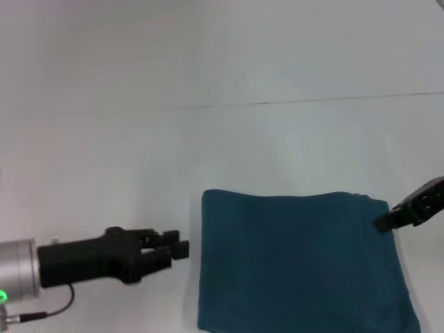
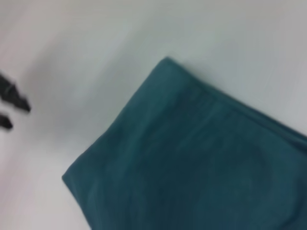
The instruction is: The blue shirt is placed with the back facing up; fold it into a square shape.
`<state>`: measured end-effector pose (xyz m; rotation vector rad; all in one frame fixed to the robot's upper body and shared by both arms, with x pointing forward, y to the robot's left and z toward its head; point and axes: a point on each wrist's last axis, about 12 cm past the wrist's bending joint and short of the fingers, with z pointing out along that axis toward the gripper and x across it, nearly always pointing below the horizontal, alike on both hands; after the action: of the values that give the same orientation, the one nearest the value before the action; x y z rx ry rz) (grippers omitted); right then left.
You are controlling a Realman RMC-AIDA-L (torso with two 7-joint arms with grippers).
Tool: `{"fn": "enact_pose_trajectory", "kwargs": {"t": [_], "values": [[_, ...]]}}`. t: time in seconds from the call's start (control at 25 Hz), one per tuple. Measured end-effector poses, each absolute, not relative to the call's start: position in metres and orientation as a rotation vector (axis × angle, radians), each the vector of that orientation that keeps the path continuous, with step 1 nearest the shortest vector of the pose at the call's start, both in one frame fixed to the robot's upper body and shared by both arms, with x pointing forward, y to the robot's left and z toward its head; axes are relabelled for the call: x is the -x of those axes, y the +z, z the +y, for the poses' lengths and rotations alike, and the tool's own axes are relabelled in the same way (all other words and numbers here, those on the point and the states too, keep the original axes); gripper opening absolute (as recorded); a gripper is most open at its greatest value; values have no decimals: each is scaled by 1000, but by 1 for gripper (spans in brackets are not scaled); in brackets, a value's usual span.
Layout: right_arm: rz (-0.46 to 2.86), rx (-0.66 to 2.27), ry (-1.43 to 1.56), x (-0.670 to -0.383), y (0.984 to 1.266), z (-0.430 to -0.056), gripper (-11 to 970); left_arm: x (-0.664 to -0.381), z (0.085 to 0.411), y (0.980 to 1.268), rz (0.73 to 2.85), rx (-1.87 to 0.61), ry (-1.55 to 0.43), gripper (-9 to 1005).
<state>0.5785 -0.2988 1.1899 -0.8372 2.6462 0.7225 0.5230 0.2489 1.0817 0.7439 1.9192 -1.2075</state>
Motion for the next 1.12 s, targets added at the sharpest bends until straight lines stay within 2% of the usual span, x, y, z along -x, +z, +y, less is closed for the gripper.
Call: {"fn": "enact_pose_trajectory", "kwargs": {"t": [0.16, 0.32, 0.6, 0.8, 0.96, 1.12], "values": [[2651, 874, 685, -581, 1192, -290, -3, -540, 251, 1095, 2183, -570, -1263, 406], [2643, 865, 668, -582, 1195, -294, -2, -559, 236, 1106, 2394, -499, -1286, 493], [2588, 833, 640, -579, 1204, -305, 13, -586, 201, 1120, 2594, -475, -1200, 644], [2572, 825, 671, -573, 1201, -310, 24, -602, 178, 1120, 2678, -494, -1113, 859], [2575, 791, 675, -571, 1201, -317, 33, -613, 166, 1117, 2713, -478, -1002, 862], [2578, 785, 657, -569, 1203, -321, 295, -619, 163, 1117, 2710, -456, -948, 864]]}}
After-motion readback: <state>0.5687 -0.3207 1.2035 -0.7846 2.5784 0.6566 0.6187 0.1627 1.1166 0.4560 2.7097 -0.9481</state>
